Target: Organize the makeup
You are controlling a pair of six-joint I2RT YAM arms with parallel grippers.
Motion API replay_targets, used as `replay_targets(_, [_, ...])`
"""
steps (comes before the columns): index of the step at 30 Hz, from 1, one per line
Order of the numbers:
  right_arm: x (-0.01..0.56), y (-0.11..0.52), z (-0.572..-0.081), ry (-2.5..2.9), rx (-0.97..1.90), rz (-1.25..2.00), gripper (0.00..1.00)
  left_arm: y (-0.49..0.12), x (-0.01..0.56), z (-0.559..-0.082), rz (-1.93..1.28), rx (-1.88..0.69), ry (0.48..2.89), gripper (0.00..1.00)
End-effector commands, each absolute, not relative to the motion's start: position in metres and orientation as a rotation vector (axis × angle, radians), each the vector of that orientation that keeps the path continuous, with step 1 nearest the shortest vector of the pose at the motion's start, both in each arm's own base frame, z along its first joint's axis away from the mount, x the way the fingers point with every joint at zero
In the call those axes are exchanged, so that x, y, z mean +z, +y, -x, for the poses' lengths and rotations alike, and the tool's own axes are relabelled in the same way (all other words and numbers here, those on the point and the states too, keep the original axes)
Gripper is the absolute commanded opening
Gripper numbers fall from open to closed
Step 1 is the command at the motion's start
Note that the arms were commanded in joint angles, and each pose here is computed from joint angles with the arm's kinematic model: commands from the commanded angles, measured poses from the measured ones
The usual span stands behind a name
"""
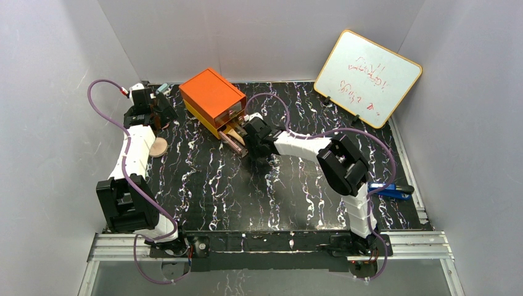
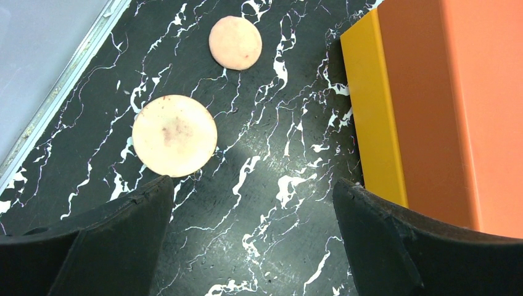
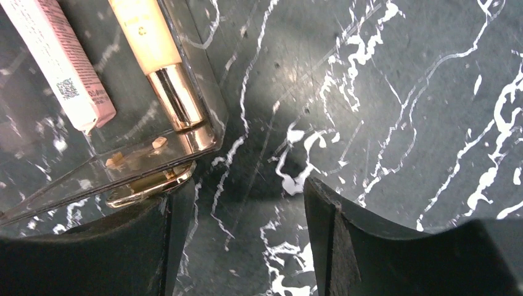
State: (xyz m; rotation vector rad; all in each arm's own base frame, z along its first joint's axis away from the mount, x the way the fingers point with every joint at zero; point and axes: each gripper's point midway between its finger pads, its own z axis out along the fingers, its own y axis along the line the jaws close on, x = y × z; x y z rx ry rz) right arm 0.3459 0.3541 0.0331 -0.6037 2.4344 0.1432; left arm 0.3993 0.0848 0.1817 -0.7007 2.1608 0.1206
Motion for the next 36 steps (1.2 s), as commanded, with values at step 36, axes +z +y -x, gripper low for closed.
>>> replay_targets(36, [0.045, 0.455, -0.42, 2.281, 0.522, 0.103, 0.74, 0.092, 0.186, -0.394, 0.707, 0.12, 2.147, 0.98])
